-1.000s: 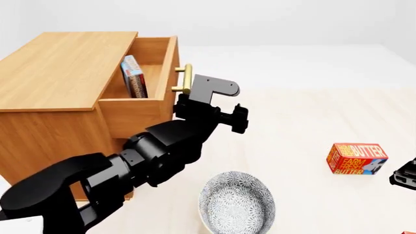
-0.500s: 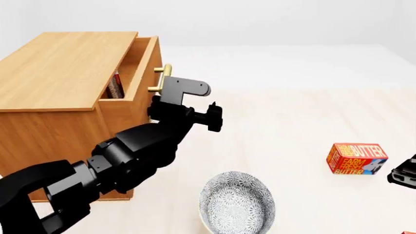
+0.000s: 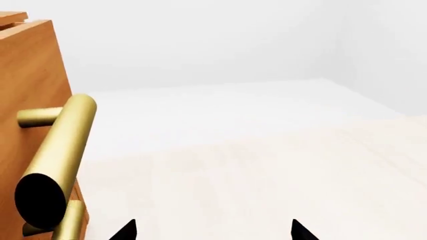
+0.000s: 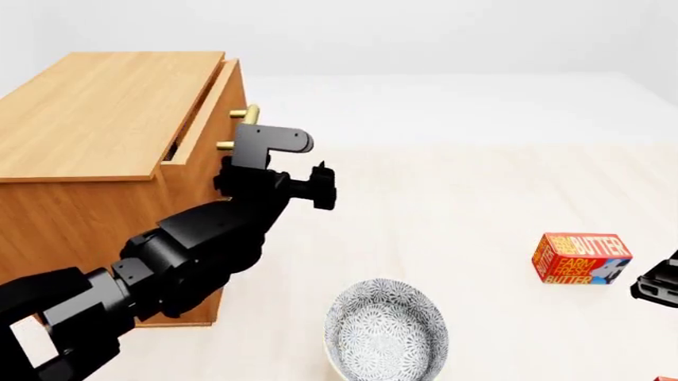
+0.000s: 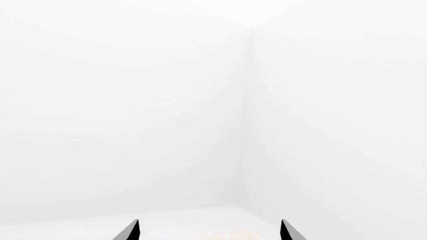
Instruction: Put the chocolate pudding in the top drawer of the cabinet and close it.
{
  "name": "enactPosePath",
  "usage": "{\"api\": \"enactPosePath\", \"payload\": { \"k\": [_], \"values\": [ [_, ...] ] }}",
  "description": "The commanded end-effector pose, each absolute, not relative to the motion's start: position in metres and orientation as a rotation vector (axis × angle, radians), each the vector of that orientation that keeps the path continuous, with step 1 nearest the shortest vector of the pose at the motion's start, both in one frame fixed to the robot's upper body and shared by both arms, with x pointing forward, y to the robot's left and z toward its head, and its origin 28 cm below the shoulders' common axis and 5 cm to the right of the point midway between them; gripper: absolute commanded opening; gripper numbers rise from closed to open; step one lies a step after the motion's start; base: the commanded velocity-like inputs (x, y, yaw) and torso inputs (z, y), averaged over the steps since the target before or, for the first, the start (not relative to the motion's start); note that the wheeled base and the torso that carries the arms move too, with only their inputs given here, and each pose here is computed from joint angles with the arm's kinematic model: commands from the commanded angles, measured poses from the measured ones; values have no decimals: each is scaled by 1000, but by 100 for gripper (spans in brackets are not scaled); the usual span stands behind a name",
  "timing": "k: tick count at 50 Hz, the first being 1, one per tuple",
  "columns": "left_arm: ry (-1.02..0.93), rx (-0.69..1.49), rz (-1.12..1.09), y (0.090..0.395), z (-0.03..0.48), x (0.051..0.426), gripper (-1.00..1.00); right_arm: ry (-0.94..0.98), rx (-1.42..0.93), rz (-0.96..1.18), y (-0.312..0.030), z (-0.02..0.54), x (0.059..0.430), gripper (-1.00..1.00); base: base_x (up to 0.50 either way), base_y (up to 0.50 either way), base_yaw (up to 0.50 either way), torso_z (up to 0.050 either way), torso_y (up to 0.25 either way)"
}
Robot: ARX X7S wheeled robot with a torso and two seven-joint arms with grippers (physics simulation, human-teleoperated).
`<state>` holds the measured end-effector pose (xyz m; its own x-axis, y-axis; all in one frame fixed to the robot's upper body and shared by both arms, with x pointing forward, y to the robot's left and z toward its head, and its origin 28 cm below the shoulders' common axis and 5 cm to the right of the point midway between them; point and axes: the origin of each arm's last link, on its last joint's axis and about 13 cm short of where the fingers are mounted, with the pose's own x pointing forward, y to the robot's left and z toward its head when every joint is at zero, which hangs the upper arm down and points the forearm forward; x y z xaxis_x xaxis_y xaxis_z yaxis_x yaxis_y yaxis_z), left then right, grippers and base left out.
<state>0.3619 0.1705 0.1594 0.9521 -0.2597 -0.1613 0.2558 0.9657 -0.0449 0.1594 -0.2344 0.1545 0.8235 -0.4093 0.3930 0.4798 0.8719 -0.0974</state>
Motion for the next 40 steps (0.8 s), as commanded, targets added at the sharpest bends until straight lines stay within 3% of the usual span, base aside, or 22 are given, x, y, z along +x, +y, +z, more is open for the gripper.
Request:
{"api": "enactPosePath", "payload": {
  "k": [1, 40],
  "values": [
    [158, -8, -185, 189, 158, 370, 100, -374, -197, -475, -234, 155, 158, 100, 12, 0, -4, 0, 0],
    [105, 7, 16, 244, 172, 363, 100, -371, -197, -479, -233, 153, 157, 100, 6, 0, -2, 0, 1]
  ]
}}
